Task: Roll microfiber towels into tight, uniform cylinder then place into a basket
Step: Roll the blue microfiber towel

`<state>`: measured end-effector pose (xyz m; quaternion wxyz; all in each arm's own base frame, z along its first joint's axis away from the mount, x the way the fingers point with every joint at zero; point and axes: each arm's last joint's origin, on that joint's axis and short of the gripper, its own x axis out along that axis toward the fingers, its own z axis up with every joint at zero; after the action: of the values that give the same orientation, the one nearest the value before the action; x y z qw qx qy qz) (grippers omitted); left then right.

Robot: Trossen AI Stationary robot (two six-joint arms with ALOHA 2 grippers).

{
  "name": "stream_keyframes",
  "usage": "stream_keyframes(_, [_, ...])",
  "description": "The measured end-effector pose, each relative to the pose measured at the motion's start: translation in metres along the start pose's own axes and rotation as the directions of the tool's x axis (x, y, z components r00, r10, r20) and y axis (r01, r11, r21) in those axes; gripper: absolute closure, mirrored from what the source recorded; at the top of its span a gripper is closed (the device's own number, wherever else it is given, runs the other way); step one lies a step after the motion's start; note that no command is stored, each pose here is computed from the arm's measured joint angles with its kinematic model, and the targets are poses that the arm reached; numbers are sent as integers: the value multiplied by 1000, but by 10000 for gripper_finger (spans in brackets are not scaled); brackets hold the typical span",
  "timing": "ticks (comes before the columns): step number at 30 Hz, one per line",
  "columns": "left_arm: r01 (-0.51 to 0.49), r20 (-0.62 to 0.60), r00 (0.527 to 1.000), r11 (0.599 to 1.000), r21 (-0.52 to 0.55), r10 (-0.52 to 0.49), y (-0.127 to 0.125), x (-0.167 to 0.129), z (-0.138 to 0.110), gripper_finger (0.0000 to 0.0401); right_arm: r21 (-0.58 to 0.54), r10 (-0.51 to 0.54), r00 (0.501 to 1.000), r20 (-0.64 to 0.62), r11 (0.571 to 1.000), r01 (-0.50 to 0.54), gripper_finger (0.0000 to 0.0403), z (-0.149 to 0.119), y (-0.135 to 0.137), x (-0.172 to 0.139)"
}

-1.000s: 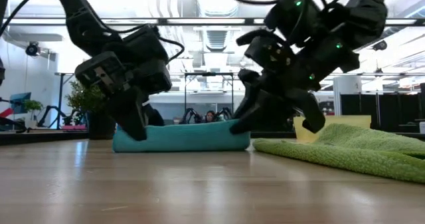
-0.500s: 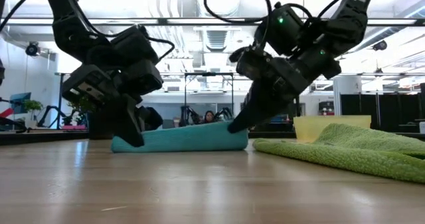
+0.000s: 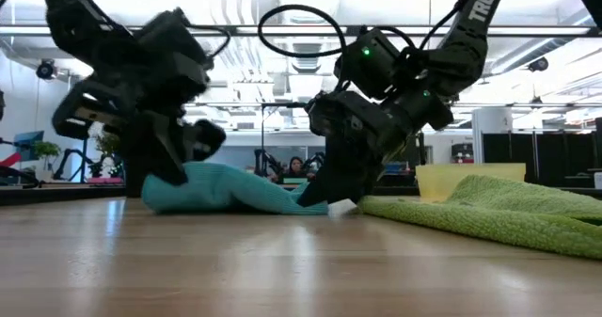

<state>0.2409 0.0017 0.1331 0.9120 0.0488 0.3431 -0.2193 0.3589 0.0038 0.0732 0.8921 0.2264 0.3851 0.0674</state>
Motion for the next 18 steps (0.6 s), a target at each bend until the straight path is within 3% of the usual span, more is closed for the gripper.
stream_keyframes(6, [-141, -184, 970, 984, 108, 159, -12, -17, -5, 342, 47, 7, 998, -56, 999, -5, 394, 2, 2, -10])
stream_keyframes(9, [-146, -164, 972, 981, 128, 166, -19, -26, 1, 333, 76, 8, 997, -76, 997, -2, 394, 1, 3, -13])
stream_keyframes(12, [-130, -100, 983, 967, 219, 155, -30, -34, 10, 329, 91, 21, 996, -82, 996, -14, 394, 1, 4, -14])
stream_keyframes(15, [-155, -15, 985, 911, 382, 174, -45, -38, 23, 329, 109, 26, 996, -84, 994, -17, 394, 1, 4, -14])
stream_keyframes(18, [-206, 15, 972, 817, 538, 235, -62, -35, 28, 328, 126, 39, 995, -88, 992, -28, 394, 1, 4, -14])
